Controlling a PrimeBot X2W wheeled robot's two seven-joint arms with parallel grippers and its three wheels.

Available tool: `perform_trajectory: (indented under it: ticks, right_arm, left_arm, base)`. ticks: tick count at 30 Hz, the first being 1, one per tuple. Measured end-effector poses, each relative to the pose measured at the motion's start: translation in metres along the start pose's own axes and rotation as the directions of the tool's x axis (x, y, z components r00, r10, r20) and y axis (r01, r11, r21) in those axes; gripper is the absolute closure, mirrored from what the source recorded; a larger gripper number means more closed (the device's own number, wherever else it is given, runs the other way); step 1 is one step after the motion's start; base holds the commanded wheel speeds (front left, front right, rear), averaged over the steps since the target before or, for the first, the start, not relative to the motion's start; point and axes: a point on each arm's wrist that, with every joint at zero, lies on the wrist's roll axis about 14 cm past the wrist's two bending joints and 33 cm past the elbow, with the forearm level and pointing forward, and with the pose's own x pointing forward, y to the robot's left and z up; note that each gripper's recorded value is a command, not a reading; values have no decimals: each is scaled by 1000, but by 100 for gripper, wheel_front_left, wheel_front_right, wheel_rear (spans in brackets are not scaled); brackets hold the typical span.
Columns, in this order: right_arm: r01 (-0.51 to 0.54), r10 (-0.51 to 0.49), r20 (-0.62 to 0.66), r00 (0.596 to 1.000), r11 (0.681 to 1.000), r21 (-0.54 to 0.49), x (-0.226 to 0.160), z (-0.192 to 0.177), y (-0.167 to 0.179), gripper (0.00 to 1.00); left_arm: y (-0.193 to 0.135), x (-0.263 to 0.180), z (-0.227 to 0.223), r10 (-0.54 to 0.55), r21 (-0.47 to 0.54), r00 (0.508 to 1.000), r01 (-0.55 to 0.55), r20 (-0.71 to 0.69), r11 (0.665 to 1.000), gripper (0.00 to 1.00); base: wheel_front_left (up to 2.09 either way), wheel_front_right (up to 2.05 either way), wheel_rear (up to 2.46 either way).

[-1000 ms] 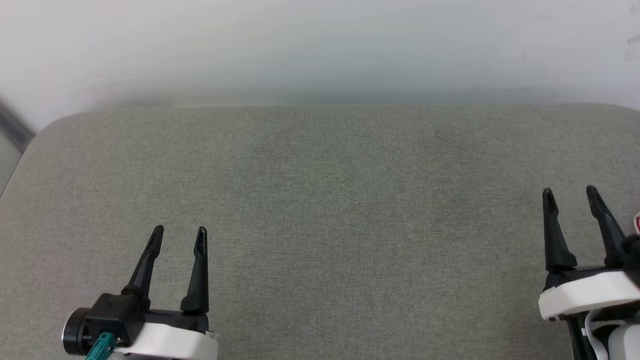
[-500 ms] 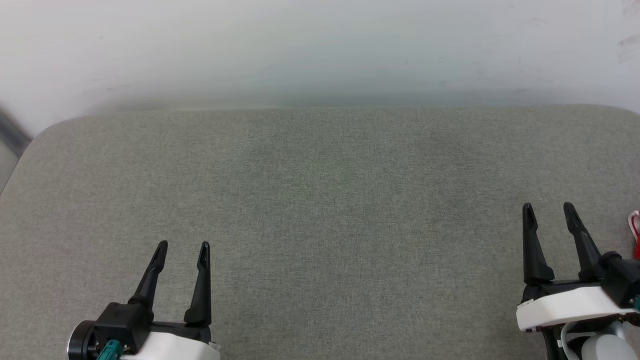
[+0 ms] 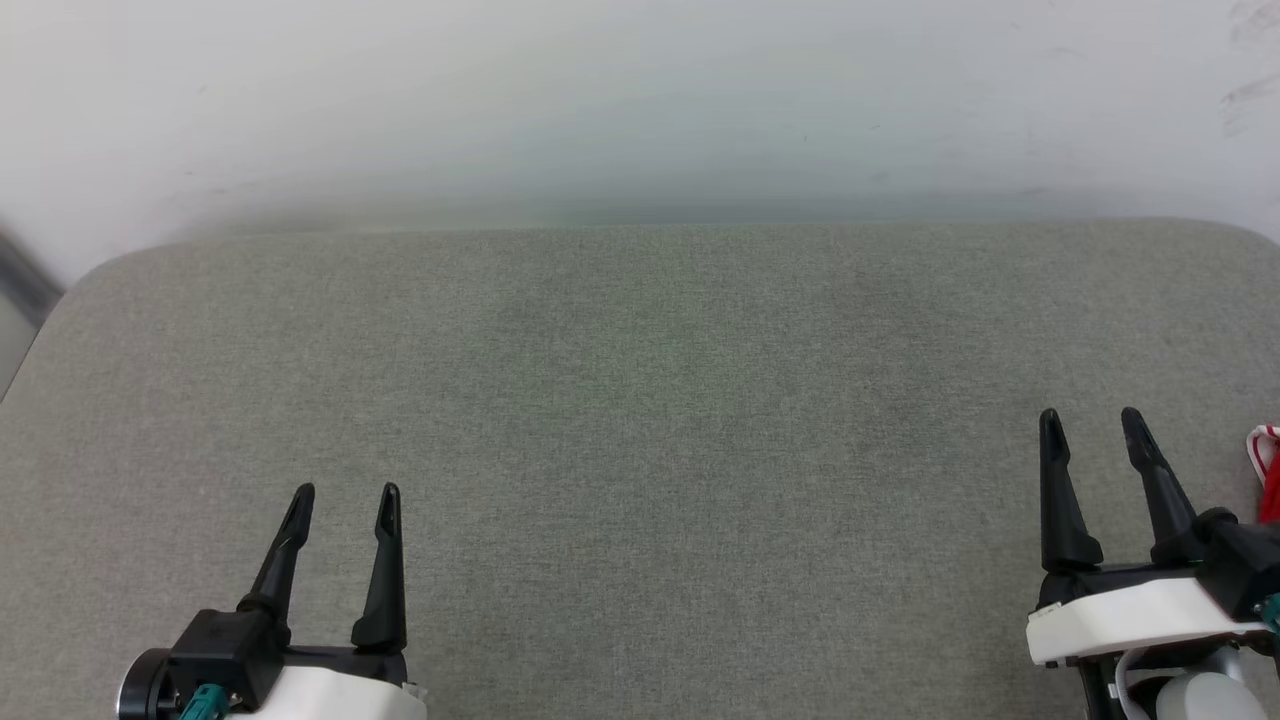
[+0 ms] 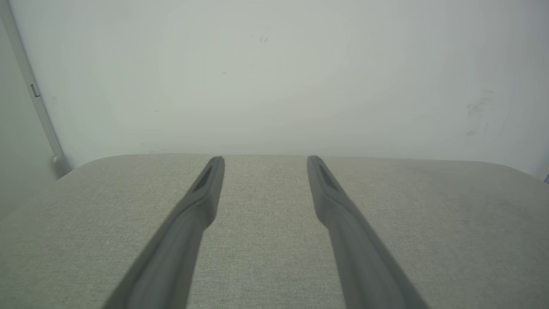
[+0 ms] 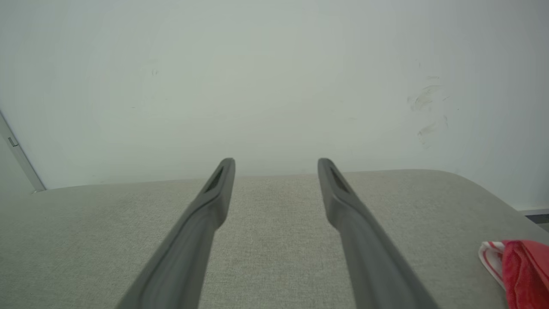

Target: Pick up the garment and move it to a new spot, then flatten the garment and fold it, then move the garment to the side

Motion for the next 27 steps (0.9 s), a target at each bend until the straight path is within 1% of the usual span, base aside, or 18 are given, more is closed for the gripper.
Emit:
perform_trajectory:
  ticks: [2,3,8,14,22,27]
  right_arm:
    - [0,0,-1,1000,1000,0,-1,0,0,0]
    - [0,0,-1,1000,1000,1,-1,0,0,100]
    - [14,-14,-71,997,1000,7,-11,-20,-3,100]
    - [59,-47,-104,993,992,112,-14,-28,-9,100]
    - [107,-77,-130,989,963,247,-15,-31,-14,100]
    - [134,-91,-144,985,936,326,-16,-33,-17,100]
  left_arm:
    - [1,0,1,2,0,1000,-2,3,1000,0]
    - [1,0,2,2,0,1000,-2,5,1000,100]
    - [0,-6,-16,7,-14,999,-7,-54,1000,100]
    - [4,-9,-23,34,-128,996,-44,-81,991,100]
    - [8,-6,-27,60,-272,993,-87,-104,958,100]
    - [11,-4,-31,74,-351,990,-112,-120,930,100]
  base:
    - [0,0,0]
    - [0,0,0]
    - [0,0,0]
    - [0,0,0]
    - [0,0,0]
    - [0,0,0]
